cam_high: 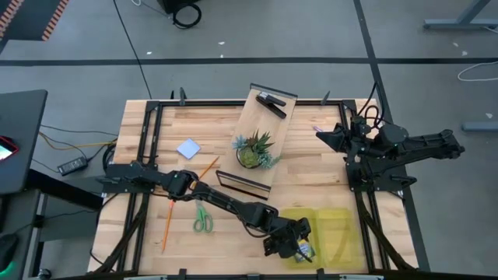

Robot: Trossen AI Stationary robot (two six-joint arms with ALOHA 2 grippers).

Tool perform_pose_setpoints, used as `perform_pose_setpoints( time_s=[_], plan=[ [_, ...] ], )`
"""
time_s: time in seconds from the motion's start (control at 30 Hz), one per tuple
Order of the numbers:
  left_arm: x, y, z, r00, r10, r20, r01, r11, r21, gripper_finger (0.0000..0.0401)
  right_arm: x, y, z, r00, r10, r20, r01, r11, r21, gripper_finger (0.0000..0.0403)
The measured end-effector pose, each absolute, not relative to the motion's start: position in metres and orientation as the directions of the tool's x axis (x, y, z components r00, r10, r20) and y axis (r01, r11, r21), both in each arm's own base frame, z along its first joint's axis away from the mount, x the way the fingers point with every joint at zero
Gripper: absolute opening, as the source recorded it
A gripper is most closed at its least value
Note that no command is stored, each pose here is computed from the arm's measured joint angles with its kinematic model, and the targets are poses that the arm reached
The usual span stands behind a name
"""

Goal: Pack school essentials
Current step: Put the top orange pencil into the yellow supply box

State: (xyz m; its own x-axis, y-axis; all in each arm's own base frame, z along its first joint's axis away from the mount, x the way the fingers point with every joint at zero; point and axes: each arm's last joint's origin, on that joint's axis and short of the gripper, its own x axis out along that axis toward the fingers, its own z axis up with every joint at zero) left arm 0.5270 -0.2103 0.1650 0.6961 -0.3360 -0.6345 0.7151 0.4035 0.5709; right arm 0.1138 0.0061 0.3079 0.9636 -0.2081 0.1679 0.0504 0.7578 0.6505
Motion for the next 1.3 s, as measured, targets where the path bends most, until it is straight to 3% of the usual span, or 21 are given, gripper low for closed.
perform_pose_setpoints(
  time_s=[0.17, 0.37, 0.53, 0.7, 0.97, 1.3],
  plan=[
    [0.523, -0.209, 0.183, 0.728, -0.278, -0.626, 0.678, 0.428, 0.598, 0.0378, 0.114, 0.006, 0.309, 0.963, -0.208, 0.171, 0.048, 0.758, 0.651, 0.0007],
    [0.508, -0.198, 0.213, 0.684, -0.242, -0.688, 0.689, 0.526, 0.5, 0.0369, 0.109, 0.006, 0.334, 0.956, -0.197, 0.218, 0.023, 0.79, 0.613, 0.0007],
    [0.495, -0.182, 0.244, 0.653, -0.219, -0.725, 0.68, 0.592, 0.433, 0.0345, 0.109, 0.006, 0.343, 0.972, -0.214, 0.098, 0.122, 0.812, 0.57, 0.0007],
    [0.481, -0.171, 0.259, 0.578, -0.223, -0.785, 0.688, 0.651, 0.321, 0.0313, 0.109, 0.005, 0.345, 0.966, -0.259, 0.019, 0.205, 0.806, 0.555, 0.0007],
    [0.454, -0.174, 0.27, 0.426, -0.243, -0.871, 0.75, 0.633, 0.19, 0.0245, 0.108, 0.004, 0.344, 0.959, -0.285, 0.008, 0.232, 0.795, 0.561, 0.0007],
    [0.414, -0.146, 0.344, 0.457, -0.312, -0.833, 0.719, 0.681, 0.139, 0.0146, 0.109, 0.004, 0.344, 0.959, -0.282, 0.011, 0.225, 0.786, 0.577, 0.0007]
  ],
)
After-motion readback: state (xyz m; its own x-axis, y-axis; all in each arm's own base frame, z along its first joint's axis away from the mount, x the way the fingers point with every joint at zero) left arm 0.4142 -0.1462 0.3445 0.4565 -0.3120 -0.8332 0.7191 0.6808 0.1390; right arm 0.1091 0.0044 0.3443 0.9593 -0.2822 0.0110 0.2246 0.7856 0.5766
